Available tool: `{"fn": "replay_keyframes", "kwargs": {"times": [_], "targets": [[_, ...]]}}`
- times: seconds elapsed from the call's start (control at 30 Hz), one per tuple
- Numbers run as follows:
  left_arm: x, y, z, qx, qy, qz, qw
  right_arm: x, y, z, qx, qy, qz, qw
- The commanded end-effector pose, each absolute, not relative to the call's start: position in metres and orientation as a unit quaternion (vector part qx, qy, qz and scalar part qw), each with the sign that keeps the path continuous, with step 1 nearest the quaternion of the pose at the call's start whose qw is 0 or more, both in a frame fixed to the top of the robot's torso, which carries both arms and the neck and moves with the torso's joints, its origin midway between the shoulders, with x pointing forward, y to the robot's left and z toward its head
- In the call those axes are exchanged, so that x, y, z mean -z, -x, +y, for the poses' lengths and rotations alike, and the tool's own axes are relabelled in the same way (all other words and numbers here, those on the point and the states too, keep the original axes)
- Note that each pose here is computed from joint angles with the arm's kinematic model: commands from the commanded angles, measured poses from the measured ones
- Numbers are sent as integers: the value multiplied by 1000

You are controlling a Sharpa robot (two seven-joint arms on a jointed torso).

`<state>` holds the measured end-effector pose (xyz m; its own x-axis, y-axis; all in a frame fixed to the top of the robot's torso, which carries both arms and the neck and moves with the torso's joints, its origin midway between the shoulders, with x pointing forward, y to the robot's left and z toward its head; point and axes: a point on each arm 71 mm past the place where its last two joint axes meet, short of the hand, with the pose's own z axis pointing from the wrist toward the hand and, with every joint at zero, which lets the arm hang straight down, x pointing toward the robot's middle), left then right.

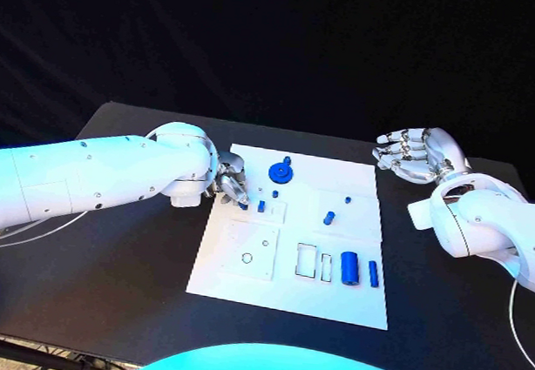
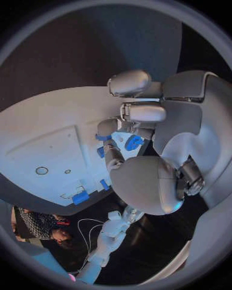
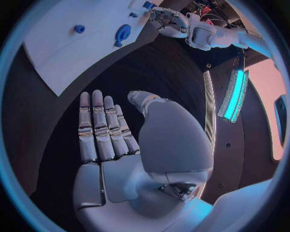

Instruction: Assemble the parts on the task board

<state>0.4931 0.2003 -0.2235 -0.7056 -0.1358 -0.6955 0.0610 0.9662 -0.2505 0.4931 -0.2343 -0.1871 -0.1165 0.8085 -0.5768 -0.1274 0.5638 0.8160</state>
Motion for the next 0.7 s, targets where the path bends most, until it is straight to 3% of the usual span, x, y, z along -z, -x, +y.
{"fn": "replay_keyframes", "kwargs": {"times": [0.03,0.7], "targets": [[228,-489,200,129,25,911,390,187,-493,-233,-390,-257,642,608],[223,-477,205,165,61,879,443,188,-492,-234,-390,-257,642,608]]}}
